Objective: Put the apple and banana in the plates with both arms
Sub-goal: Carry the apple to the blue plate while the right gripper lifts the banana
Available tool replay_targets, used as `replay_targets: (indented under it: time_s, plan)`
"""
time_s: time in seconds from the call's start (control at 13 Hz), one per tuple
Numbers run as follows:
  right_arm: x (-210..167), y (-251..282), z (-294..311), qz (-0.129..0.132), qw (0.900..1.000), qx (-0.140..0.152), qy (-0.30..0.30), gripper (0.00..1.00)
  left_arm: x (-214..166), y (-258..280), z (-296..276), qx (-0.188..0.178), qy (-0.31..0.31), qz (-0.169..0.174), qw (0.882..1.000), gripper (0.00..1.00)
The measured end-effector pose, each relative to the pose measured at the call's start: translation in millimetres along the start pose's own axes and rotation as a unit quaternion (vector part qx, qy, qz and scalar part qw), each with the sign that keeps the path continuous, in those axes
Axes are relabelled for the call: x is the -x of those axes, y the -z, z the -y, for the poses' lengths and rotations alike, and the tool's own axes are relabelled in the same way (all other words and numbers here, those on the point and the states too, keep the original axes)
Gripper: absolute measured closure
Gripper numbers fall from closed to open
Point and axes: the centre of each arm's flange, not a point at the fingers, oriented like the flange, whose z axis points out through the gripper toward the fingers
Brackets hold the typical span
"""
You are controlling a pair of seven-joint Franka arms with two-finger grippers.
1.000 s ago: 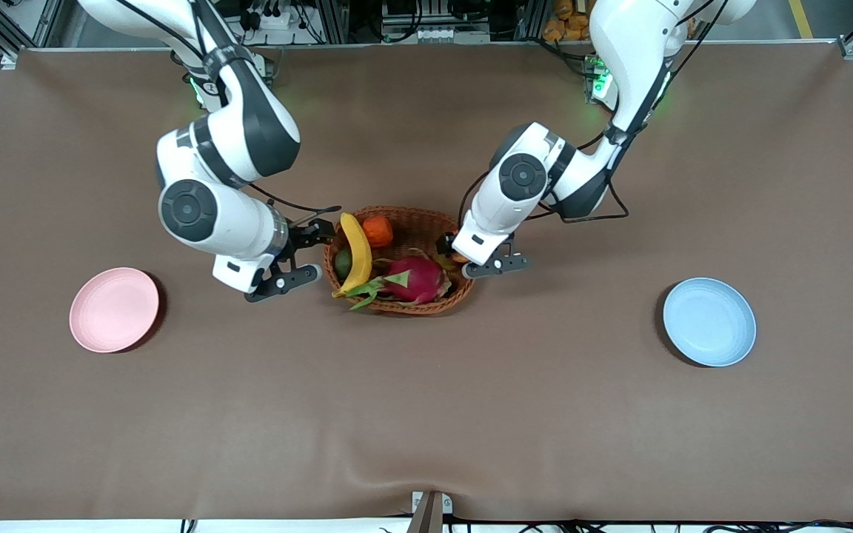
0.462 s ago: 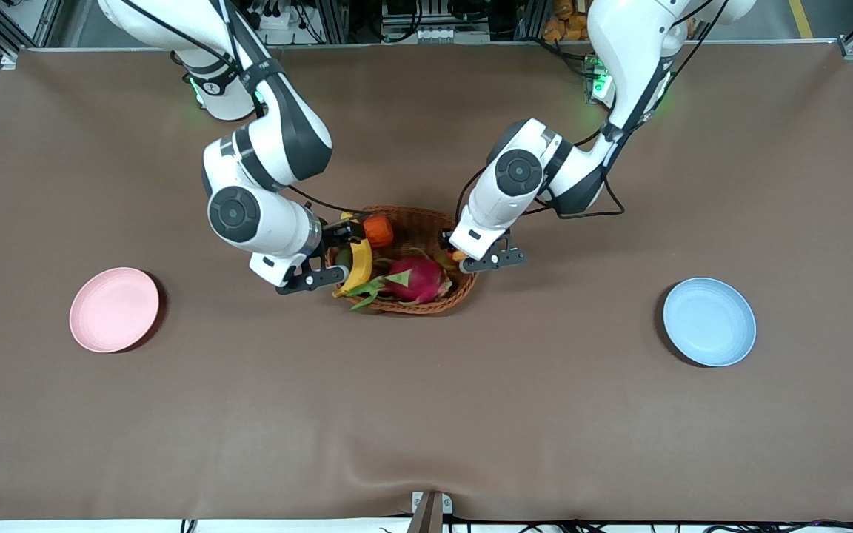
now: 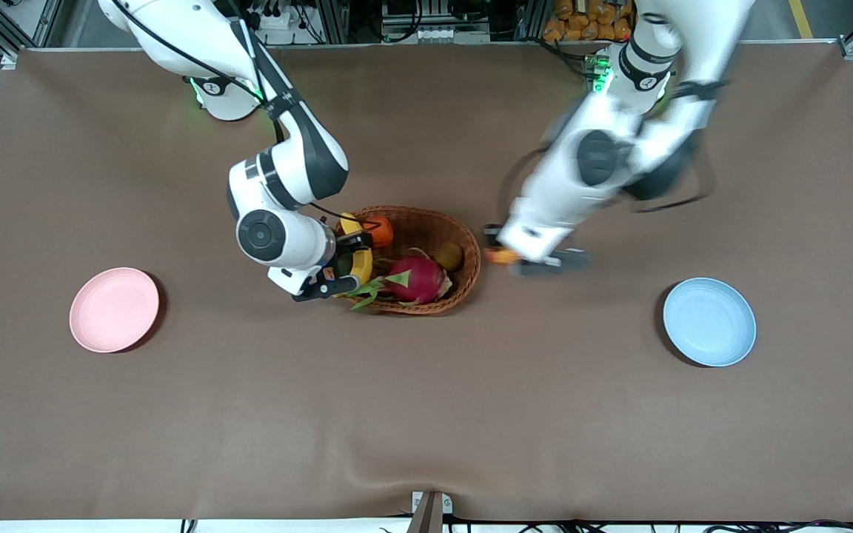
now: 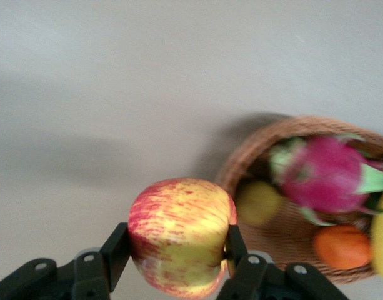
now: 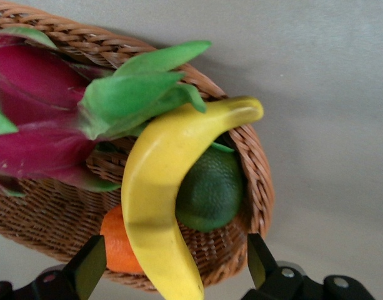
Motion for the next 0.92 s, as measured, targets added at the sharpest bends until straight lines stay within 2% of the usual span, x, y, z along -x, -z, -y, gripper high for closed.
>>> replay_targets:
  time_s: [0.15,0.31,0.54,0.77,0.92]
  plan:
    - [0.2,-11.6,9.7,0.003,1.0,-0.014,-0.004,0.0,-47.6,24.8,102.3,0.0,-0.028,0.006,1.0,0.37]
    - [1.4,-17.8,14.5,0.008,1.0,-0.016,-0.004,0.0,-76.8,11.3,181.3,0.003,-0.038,0.02,0.999,0.37]
    - [0.4,-25.1,15.7,0.01,1.0,-0.017,-0.005,0.0,-106.8,-31.4,246.3,0.012,-0.041,0.025,0.999,0.37]
    - [-2.0,-23.6,13.9,0.002,1.0,-0.018,-0.007,0.33,-130.6,-66.8,311.2,0.023,-0.071,0.012,0.997,0.37]
    - [-3.2,-22.5,12.2,-0.001,1.0,-0.018,-0.009,0.57,-144.3,-79.6,368.5,0.044,-0.097,0.006,0.994,0.37]
